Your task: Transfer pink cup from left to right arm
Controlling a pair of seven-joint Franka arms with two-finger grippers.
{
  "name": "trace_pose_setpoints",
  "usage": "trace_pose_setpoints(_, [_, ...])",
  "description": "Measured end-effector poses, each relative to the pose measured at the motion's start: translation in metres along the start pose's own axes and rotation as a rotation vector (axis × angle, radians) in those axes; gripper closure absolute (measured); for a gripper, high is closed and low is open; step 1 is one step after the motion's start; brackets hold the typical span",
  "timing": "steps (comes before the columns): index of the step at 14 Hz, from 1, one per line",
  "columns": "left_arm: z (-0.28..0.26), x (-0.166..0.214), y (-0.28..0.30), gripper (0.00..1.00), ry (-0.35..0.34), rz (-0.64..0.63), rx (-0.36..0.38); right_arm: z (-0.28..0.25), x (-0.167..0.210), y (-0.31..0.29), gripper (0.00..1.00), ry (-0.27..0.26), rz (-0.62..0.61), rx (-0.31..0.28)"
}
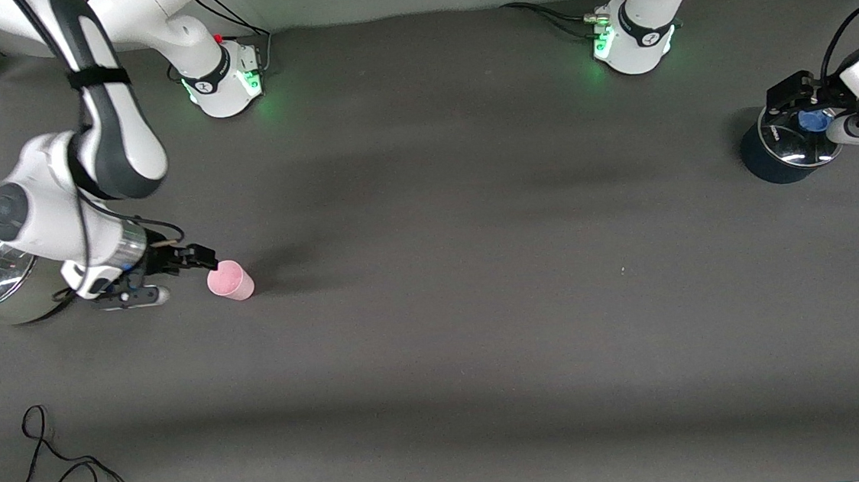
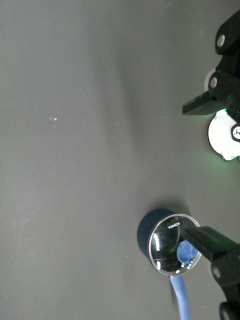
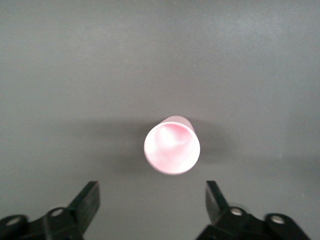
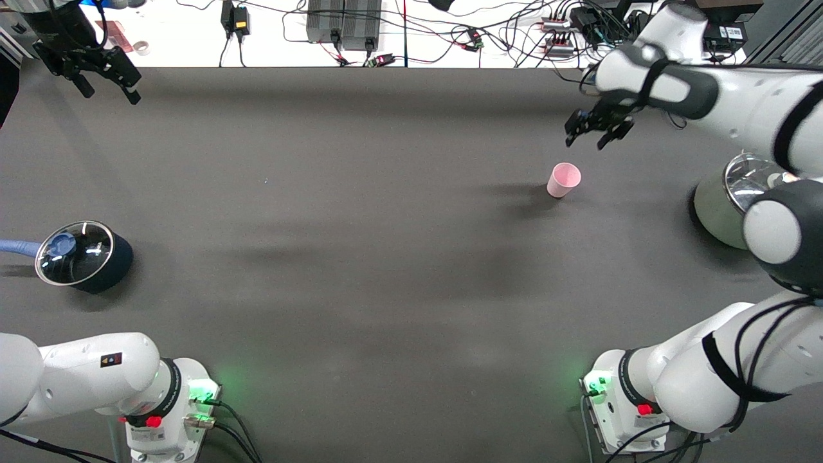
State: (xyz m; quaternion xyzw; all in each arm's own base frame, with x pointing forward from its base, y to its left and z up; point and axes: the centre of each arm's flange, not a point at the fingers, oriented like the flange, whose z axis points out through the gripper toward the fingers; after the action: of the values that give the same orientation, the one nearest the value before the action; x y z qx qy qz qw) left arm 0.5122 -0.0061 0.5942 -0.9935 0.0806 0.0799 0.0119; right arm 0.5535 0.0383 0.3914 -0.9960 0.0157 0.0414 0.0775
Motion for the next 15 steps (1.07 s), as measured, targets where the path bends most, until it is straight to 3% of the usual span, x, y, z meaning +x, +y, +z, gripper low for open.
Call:
trace_pose_setpoints(5, [-0.015,0.004,0.012,0.00,0.090,-0.032,0.034,-0.124,0.001,-0.004,0.00,-0.008,-0.019,0.048])
trace_pose_setpoints(10, [0.002,0.026,-0.012,0.00,0.121,-0.093,0.016,-0.220,-0.008,-0.019,0.00,0.048,-0.072,-0.029])
trace_pose_setpoints(15, [-0.003,0.031,0.011,0.00,0.142,-0.079,0.009,-0.246,-0.018,-0.021,0.00,0.032,-0.076,-0.079])
